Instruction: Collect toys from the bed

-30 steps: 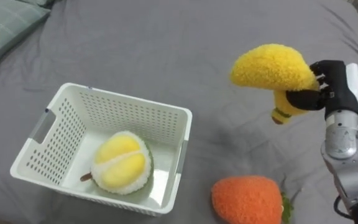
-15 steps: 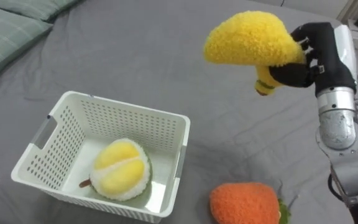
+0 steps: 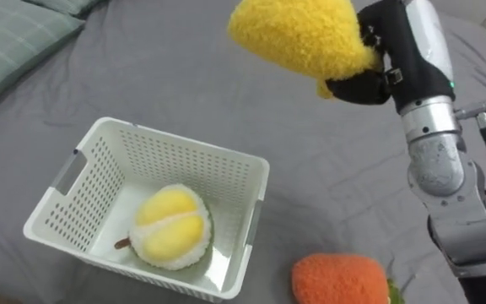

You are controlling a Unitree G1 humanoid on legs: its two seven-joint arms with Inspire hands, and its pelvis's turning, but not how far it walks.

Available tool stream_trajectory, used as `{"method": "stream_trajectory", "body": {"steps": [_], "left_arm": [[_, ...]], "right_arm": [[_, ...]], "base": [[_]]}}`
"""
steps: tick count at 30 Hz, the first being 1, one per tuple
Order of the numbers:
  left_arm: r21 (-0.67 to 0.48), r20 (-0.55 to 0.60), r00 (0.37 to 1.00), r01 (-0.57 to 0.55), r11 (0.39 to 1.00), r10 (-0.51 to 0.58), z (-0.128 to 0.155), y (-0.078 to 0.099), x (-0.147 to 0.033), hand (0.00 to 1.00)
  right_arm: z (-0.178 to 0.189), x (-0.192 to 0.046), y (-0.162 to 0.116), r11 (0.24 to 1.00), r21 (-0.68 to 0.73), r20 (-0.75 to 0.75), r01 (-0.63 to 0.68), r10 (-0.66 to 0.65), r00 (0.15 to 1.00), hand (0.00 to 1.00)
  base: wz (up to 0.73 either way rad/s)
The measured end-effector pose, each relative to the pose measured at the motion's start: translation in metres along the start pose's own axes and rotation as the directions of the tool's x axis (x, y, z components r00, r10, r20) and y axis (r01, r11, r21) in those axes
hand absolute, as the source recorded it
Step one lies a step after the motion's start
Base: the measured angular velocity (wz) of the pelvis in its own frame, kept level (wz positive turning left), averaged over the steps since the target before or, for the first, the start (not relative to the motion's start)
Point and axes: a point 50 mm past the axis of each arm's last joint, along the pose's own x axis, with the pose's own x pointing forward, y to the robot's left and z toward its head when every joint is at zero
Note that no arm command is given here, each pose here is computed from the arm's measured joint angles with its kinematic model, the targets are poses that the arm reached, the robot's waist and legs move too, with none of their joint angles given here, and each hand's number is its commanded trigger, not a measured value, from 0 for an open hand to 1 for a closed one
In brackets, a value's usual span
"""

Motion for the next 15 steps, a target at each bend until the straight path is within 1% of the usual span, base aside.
{"method": "stream_trajectory", "body": {"steps": [7,12,15], "left_arm": [[0.016,-0.009,1.0,0.007,1.0,-0.006,0.0,-0.002,0.0,0.0],[0.074,0.018,1.0,0.016,0.997,-0.017,0.009,-0.002,0.001,0.0],[0.086,0.026,0.999,0.017,0.996,-0.019,0.012,-0.002,0.002,0.0]], "right_arm": [[0.023,0.007,0.026,0.993,0.038,0.058,-0.115,0.113,0.992,1.0],[0.033,0.005,0.044,0.976,0.016,0.088,-0.219,0.217,0.972,1.0],[0.039,0.004,0.052,0.97,0.014,0.095,-0.242,0.24,0.966,1.0]], "base": [[0.02],[0.0],[0.0]]}}
